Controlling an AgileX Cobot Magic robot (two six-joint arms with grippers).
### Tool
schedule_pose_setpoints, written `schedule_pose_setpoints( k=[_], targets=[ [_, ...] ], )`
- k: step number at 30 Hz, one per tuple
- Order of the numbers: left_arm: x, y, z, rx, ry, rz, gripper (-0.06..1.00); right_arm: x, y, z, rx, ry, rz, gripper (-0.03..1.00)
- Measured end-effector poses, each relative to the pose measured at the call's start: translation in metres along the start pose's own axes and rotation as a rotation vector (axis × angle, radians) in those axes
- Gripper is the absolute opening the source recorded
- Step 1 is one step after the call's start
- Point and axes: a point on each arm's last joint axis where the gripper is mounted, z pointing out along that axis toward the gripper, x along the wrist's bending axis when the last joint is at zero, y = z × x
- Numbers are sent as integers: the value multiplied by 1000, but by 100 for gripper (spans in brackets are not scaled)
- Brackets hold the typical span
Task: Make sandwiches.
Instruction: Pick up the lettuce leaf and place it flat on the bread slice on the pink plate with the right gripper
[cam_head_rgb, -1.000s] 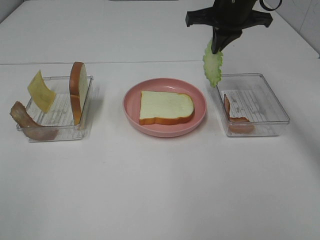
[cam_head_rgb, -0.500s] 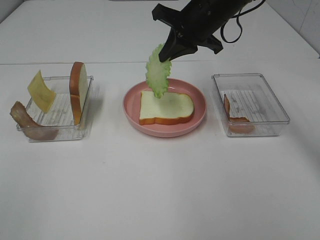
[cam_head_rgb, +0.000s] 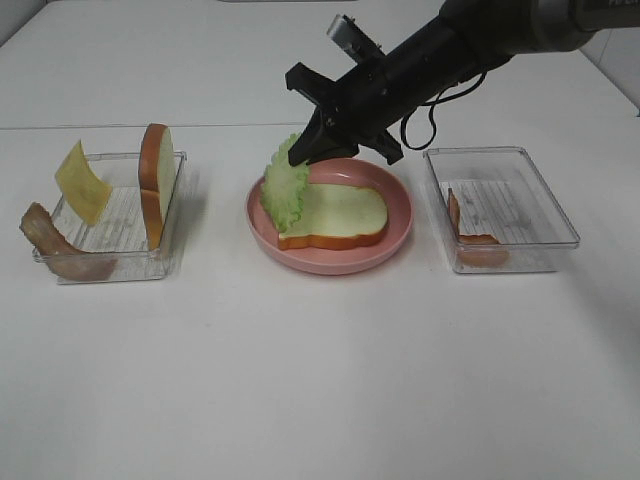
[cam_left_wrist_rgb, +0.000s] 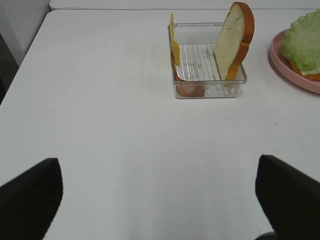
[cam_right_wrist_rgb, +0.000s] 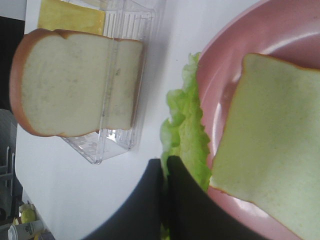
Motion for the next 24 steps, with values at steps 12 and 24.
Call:
schedule_pose_setpoints(
  k=[12, 24],
  targets=[
    [0, 0, 0, 0, 0, 0, 99, -19, -3, 1, 42, -192, -79, 0],
    [0, 0, 0, 0, 0, 0, 99, -30, -3, -2, 46, -314, -104, 0]
  ],
)
